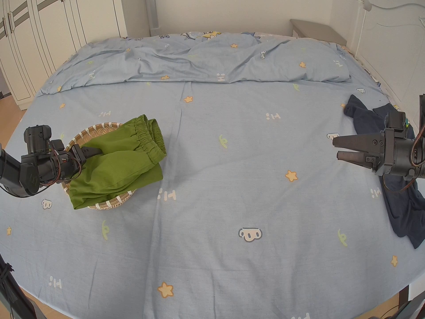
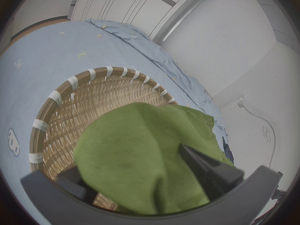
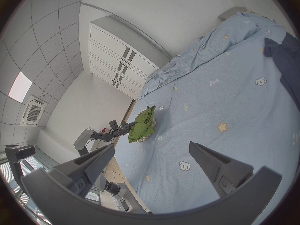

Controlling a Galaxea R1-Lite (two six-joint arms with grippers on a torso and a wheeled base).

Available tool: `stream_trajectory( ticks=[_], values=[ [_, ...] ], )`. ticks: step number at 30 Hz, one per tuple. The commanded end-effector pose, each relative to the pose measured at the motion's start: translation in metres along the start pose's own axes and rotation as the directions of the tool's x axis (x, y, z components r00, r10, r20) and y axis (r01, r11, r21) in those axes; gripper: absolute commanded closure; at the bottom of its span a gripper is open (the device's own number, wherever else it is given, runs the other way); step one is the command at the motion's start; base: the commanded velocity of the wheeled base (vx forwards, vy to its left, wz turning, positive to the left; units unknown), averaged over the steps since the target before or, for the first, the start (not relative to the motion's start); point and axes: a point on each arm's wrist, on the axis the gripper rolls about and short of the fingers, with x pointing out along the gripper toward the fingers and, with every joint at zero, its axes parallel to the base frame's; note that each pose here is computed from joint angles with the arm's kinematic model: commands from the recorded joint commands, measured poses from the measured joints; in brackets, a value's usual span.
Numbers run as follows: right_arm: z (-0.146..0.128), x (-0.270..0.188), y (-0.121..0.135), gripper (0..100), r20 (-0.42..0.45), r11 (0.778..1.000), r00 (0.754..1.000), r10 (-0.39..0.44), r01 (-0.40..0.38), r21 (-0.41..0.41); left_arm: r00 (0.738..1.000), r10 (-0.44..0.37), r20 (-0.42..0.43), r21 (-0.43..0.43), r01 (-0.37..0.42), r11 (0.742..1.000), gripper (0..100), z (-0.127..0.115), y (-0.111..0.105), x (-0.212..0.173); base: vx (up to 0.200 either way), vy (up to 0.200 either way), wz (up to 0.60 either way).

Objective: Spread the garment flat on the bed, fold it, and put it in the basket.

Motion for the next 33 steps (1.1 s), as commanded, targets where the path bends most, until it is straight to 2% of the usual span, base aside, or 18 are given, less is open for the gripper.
stream_trajectory(
  ticks=[1,4,11,13,14,18,21,22,23,24,25,27,28,31,33],
  values=[
    [0.000,0.000,0.000,0,0.000,1.000,1.000,0.000,0.000,-0.002,1.000,0.001,0.014,0.002,-0.001,1.000,0,0.006,-0.002,-0.003,0.000,0.000,0.00],
    [0.000,0.000,0.000,0,0.000,1.000,1.000,0.000,0.000,-0.002,0.999,0.012,0.032,0.007,-0.012,1.000,0,0.013,-0.011,-0.016,0.000,0.000,0.00],
    [0.000,0.000,0.000,0,0.000,1.000,1.000,0.000,0.000,-0.002,0.989,0.109,0.096,0.017,-0.111,0.994,0,0.039,-0.059,-0.079,0.000,0.000,0.00],
    [0.000,0.000,0.000,0,0.000,1.000,1.000,0.000,0.000,-0.002,0.989,0.109,0.096,0.017,-0.111,0.994,0,0.039,-0.059,-0.079,0.000,0.000,0.00],
    [0.000,0.000,0.000,0,0.002,1.000,1.000,-0.001,0.001,-0.001,0.987,0.110,0.113,0.041,-0.116,0.992,0,0.045,-0.078,-0.113,0.000,0.000,0.00],
    [-0.003,-0.009,0.009,0,0.018,0.999,1.000,0.010,-0.009,-0.032,0.979,0.128,0.160,0.093,-0.144,0.985,0,0.049,-0.092,-0.159,0.000,0.000,0.00],
    [-0.016,-0.018,0.019,0,0.018,0.997,1.000,0.021,-0.019,-0.076,0.974,0.109,0.199,0.129,-0.137,0.982,0,0.045,-0.104,-0.184,0.000,0.000,0.00],
    [-0.027,-0.027,0.025,0,0.019,0.990,0.999,0.030,-0.027,-0.135,0.973,0.091,0.212,0.141,-0.122,0.982,0,0.037,-0.112,-0.199,0.000,0.000,0.00],
    [-0.029,-0.029,0.026,0,0.021,0.988,0.999,0.031,-0.027,-0.150,0.973,0.089,0.215,0.142,-0.122,0.982,0,0.035,-0.113,-0.202,0.000,0.000,0.00],
    [-0.041,-0.039,0.030,0,0.028,0.975,0.999,0.034,-0.027,-0.219,0.974,0.078,0.211,0.152,-0.111,0.982,0,0.021,-0.116,-0.215,0.000,0.000,0.00],
    [-0.050,-0.046,0.032,0,0.026,0.967,0.999,0.037,-0.029,-0.255,0.978,0.051,0.202,0.169,-0.086,0.982,0,0.009,-0.121,-0.224,0.000,0.000,0.00],
    [-0.061,-0.052,0.033,0,0.025,0.961,0.999,0.034,-0.026,-0.276,0.981,0.013,0.192,0.189,-0.050,0.981,0,-0.005,-0.126,-0.235,0.000,0.000,0.00],
    [-0.076,-0.064,0.037,0,0.036,0.954,0.999,0.040,-0.028,-0.300,0.985,-0.022,0.170,0.209,-0.014,0.978,0,-0.026,-0.127,-0.247,0.000,0.000,0.00],
    [-0.108,-0.086,0.045,0,0.067,0.947,0.996,0.052,-0.028,-0.321,0.981,-0.080,0.176,0.242,0.035,0.970,0,-0.066,-0.122,-0.279,0.000,0.000,0.00],
    [-0.125,-0.096,0.046,0,0.085,0.943,0.995,0.053,-0.022,-0.331,0.975,-0.109,0.193,0.258,0.057,0.964,0,-0.084,-0.118,-0.297,0.000,0.000,0.00]
  ],
)
